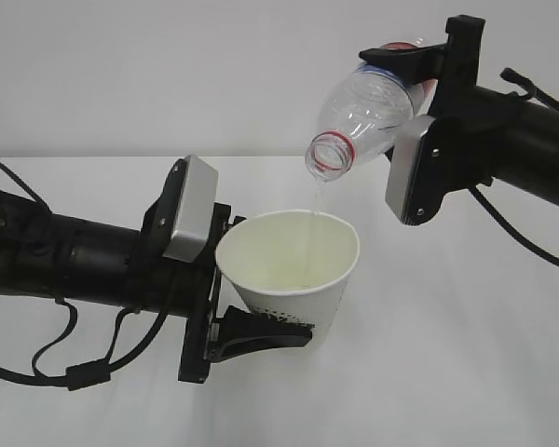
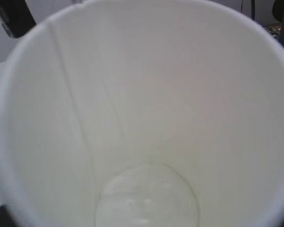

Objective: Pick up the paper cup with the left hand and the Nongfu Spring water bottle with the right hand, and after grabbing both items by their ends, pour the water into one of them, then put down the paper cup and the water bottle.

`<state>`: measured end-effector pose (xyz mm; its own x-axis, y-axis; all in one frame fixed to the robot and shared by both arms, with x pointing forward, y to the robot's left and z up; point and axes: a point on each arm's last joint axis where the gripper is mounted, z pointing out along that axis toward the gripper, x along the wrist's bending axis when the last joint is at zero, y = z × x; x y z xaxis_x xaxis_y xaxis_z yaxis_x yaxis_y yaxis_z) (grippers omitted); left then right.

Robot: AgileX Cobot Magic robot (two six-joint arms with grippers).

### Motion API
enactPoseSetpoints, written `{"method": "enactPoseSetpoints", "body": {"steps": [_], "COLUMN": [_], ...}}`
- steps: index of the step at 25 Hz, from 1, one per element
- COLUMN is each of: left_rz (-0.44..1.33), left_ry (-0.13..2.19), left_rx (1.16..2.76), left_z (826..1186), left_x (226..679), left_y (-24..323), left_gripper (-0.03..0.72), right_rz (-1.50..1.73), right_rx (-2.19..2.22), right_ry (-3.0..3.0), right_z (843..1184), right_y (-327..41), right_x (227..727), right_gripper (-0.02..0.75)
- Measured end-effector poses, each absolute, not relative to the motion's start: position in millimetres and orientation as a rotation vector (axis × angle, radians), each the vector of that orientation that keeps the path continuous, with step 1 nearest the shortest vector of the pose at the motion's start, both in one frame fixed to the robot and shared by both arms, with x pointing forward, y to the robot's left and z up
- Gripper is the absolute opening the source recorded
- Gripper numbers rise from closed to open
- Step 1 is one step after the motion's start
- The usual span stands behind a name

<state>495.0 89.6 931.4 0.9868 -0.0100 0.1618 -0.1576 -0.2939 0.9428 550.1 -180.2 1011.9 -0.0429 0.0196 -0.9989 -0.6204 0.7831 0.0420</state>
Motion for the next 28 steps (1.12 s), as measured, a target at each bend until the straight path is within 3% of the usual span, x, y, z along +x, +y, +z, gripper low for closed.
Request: {"method": "enactPoseSetpoints", "body": {"steps": [28], "left_rz": [0.144], "left_ry": [-0.119], "left_rx": [1.865], "left_z": [931.1], "left_x": [494.7], "left_y": [89.8], "left_gripper": [0.509], "right_rz": [0.562], "right_rx": [-0.525], "right_ry": [1.541], "right_z": [1011.3], "right_y": [-178.8], "right_x": [548.9], "right_gripper": [0.482]}}
